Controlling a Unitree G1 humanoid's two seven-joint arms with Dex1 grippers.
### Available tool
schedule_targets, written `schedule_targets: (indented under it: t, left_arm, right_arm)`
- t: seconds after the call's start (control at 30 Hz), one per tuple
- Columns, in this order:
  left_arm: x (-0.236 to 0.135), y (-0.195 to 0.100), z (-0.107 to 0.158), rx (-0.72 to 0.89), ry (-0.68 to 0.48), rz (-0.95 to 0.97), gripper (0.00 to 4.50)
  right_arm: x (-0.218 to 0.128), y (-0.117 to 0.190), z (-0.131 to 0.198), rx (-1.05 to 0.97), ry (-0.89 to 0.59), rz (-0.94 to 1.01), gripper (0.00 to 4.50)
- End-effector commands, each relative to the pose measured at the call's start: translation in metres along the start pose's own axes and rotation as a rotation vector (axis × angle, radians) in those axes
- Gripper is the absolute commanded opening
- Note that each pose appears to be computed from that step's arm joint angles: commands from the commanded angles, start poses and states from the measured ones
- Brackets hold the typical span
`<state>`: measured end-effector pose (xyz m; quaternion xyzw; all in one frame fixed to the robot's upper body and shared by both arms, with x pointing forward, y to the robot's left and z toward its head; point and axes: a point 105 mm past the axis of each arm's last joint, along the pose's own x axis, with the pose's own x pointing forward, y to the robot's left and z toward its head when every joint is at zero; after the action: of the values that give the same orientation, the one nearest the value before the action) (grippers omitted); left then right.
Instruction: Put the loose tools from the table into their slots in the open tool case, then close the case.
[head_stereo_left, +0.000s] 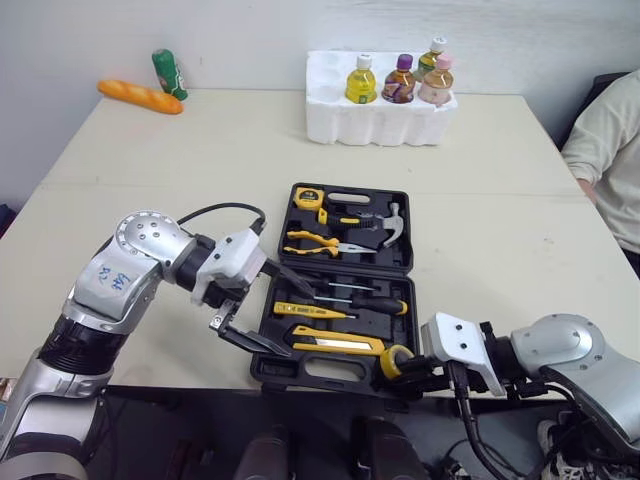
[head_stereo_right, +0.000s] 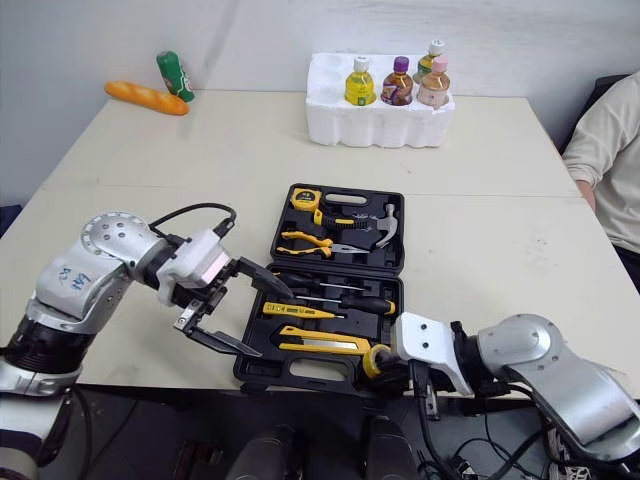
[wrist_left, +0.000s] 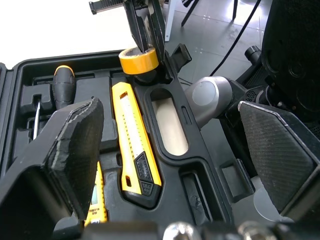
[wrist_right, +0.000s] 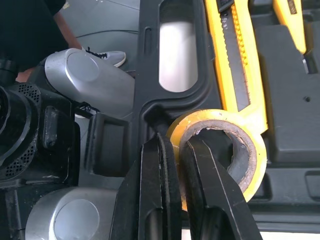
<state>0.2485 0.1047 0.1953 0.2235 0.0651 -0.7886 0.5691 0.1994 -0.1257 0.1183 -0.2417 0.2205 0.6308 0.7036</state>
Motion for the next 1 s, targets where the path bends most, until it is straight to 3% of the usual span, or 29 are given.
schedule_targets:
  t: [0.03,0.23,0.27,0.33,0.5,0.6,0.73,0.9,0.93,1.0]
  left_arm:
    - [0.001,-0.002,0.004,0.029,0.001,-0.020,4.50]
    - [0.001,-0.002,0.004,0.030,0.002,-0.023,4.50]
    - [0.000,-0.002,0.004,0.030,0.002,-0.022,4.50]
    - [0.000,-0.002,0.003,0.030,0.003,-0.022,4.50]
    - [0.001,-0.001,0.004,0.033,0.001,-0.023,4.50]
    - [0.001,-0.001,0.002,0.028,0.003,-0.022,4.50]
    - [0.001,0.000,0.003,0.027,0.001,-0.022,4.50]
    - [0.001,0.002,0.004,0.028,0.000,-0.014,4.50]
    - [0.001,0.002,0.004,0.026,0.000,-0.012,4.50]
    - [0.000,0.002,0.002,0.022,0.009,-0.010,4.50]
  right_arm:
    - [0.002,0.006,0.003,-0.034,0.000,0.020,0.03]
    - [0.002,0.009,0.007,-0.034,-0.021,0.030,0.03]
    - [0.001,0.009,0.013,-0.024,-0.049,0.029,0.92]
    - [-0.001,0.009,0.022,-0.012,-0.086,0.031,1.74]
    - [-0.013,0.009,0.027,-0.027,-0.111,0.020,4.31]
    - [-0.019,-0.001,0.026,-0.036,-0.139,-0.023,4.31]
    - [-0.010,-0.003,0.035,-0.004,-0.294,-0.028,2.93]
    - [0.004,0.006,0.024,-0.061,-0.319,-0.015,0.27]
    - [0.005,0.006,0.021,-0.051,-0.318,-0.013,0.06]
    - [0.009,0.004,0.009,-0.030,-0.300,-0.025,0.06]
